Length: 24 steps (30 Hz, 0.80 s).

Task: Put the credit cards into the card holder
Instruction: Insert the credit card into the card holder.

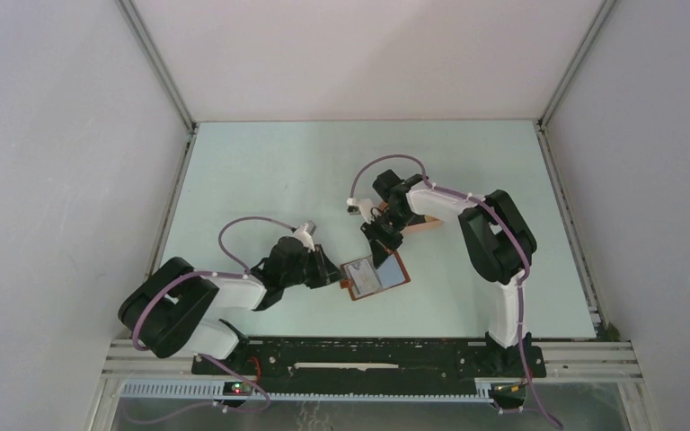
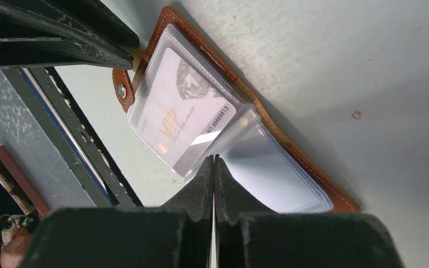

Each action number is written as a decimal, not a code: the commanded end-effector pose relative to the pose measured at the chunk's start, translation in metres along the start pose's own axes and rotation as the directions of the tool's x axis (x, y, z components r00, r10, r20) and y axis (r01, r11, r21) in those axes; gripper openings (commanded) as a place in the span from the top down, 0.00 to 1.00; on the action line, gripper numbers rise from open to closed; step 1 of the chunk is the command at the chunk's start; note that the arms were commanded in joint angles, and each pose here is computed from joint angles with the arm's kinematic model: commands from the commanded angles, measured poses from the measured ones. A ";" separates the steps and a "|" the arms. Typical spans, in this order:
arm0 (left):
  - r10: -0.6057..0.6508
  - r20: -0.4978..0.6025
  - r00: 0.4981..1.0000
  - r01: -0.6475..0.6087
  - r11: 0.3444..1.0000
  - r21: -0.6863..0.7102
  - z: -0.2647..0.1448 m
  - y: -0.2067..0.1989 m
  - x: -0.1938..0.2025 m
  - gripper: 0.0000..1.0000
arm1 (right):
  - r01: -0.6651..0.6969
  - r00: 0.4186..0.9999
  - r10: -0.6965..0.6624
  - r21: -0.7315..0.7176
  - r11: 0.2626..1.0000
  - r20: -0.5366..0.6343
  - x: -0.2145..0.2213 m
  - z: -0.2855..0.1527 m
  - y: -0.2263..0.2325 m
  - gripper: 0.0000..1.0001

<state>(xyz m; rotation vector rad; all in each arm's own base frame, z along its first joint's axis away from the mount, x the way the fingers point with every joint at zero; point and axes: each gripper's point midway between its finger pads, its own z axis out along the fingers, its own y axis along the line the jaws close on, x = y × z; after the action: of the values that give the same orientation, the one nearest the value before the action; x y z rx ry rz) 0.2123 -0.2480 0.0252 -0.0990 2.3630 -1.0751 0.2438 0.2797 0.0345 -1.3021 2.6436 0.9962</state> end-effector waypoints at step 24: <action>0.099 -0.030 0.995 -0.099 0.995 -0.019 -0.007 -0.003 0.011 0.81 | 0.055 0.998 -0.051 -0.086 0.995 0.049 -0.017 -0.021 0.034 0.96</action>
<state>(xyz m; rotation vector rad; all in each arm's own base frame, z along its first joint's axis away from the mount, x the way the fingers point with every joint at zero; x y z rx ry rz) 0.1955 -0.2529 0.0179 -0.0308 2.4019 -1.0806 0.2127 0.2899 0.0277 -1.3366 2.7487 1.0755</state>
